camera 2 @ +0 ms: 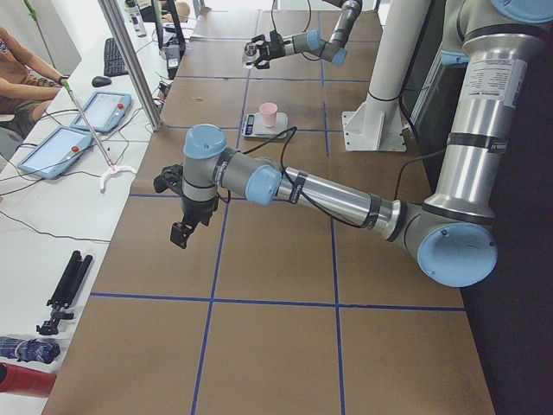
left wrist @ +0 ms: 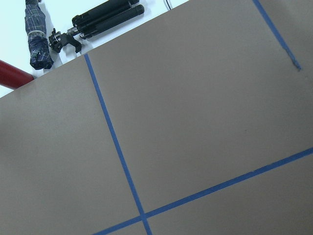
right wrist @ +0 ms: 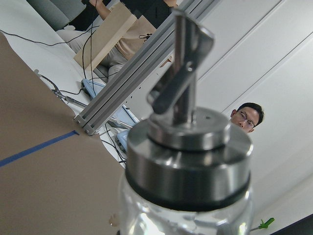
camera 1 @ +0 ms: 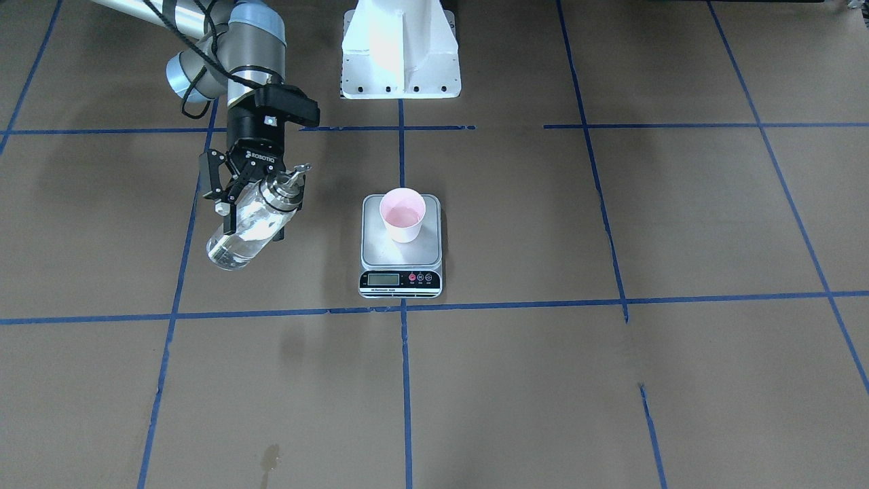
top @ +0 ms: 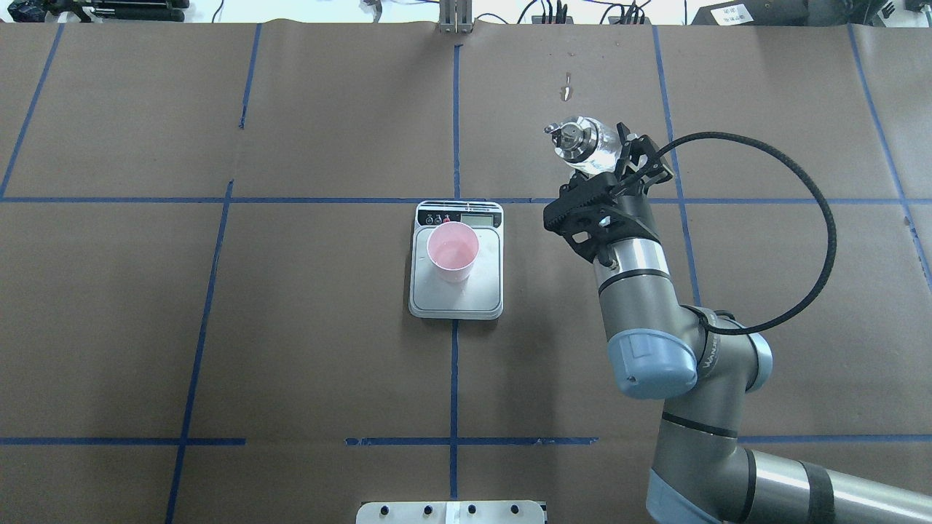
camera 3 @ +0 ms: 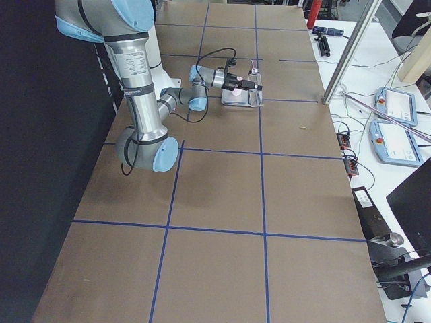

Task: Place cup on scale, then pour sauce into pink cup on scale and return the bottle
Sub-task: 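Carry the bottle with the right gripper toward the cup on the scale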

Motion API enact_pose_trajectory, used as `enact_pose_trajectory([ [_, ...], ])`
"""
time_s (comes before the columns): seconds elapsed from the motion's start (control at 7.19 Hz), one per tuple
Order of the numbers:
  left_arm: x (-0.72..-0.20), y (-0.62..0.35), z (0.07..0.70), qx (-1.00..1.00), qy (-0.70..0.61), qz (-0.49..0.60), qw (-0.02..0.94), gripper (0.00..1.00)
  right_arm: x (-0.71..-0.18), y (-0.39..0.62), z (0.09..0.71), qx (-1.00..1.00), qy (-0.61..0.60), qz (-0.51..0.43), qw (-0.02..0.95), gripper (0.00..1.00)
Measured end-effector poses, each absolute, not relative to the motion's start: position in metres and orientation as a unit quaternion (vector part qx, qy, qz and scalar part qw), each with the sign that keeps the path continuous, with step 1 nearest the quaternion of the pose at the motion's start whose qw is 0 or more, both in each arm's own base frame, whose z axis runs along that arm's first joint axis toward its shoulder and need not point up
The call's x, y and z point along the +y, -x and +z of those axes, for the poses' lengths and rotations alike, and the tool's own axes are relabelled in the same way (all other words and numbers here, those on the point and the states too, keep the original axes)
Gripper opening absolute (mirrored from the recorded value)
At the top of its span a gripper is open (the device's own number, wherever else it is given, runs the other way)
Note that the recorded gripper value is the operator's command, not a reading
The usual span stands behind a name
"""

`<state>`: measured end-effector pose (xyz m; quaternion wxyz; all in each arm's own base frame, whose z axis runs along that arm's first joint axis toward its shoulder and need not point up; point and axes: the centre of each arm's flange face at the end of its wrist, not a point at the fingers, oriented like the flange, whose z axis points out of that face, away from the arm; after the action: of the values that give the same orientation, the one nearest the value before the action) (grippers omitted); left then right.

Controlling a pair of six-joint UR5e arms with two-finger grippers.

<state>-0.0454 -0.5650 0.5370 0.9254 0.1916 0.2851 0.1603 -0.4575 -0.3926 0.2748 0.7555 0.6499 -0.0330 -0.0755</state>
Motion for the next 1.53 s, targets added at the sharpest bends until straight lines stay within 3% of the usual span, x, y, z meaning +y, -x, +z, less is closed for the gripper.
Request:
enact_pose_trajectory([
  [0.7, -0.565, 0.049, 0.604, 0.292, -0.135, 0.143, 0.936, 1.0, -0.364, 0.508, 0.29, 0.073, -0.658, -0.119, 0.74, 0.0],
  [1.53, -0.569, 0.047, 0.613, 0.29, -0.132, 0.144, 0.937, 1.0, -0.367, 0.558, 0.304, 0.201, -0.654, -0.135, 0.717, 0.0],
])
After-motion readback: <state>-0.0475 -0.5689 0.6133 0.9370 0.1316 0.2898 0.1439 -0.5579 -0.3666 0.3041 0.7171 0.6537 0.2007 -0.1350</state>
